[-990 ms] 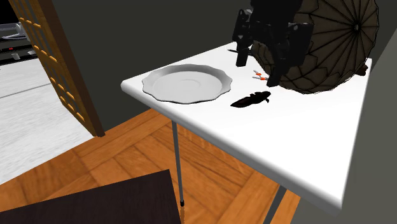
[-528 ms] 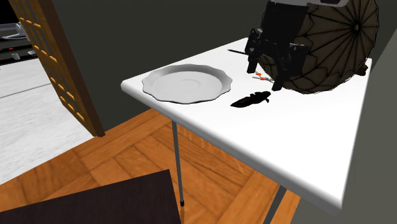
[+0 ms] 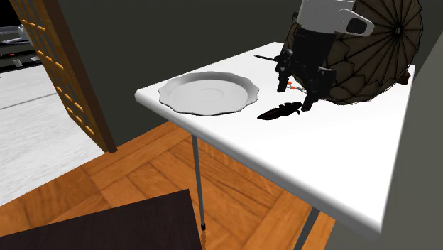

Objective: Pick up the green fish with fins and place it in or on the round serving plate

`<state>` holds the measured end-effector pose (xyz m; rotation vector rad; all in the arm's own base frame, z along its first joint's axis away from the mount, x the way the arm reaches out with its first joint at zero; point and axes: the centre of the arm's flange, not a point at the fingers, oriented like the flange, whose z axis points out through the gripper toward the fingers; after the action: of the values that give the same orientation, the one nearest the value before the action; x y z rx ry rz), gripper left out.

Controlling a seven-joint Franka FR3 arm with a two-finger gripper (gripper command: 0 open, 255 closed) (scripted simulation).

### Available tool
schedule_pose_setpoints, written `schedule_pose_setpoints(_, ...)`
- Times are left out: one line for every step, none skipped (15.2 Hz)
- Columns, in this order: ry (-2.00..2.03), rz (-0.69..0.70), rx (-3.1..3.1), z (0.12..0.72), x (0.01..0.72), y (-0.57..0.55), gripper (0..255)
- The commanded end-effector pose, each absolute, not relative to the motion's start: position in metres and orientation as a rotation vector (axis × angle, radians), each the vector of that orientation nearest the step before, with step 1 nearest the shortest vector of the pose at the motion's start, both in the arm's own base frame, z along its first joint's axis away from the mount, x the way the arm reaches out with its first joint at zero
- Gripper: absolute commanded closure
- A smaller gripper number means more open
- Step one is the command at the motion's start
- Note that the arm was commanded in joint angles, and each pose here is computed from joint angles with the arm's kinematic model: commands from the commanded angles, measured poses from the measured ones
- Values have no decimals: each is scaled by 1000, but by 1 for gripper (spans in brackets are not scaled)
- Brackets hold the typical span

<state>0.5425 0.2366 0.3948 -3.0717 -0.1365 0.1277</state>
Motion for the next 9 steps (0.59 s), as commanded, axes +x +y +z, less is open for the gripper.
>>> schedule_pose_setpoints(-136, 127, -3071, 384, 542, 237, 0)
schedule_pose_setpoints(-136, 127, -3071, 379, 542, 238, 0)
schedule_pose_setpoints(-136, 127, -3071, 376, 541, 238, 0)
schedule_pose_setpoints(-136, 127, -3071, 376, 541, 238, 0)
schedule_pose_setpoints(-136, 127, -3071, 376, 541, 238, 0)
schedule_pose_setpoints(-136, 127, -3071, 376, 541, 238, 0)
schedule_pose_setpoints(-136, 127, -3071, 376, 541, 238, 0)
schedule_pose_setpoints(-136, 127, -3071, 376, 541, 238, 0)
schedule_pose_setpoints(-136, 127, -3071, 376, 541, 238, 0)
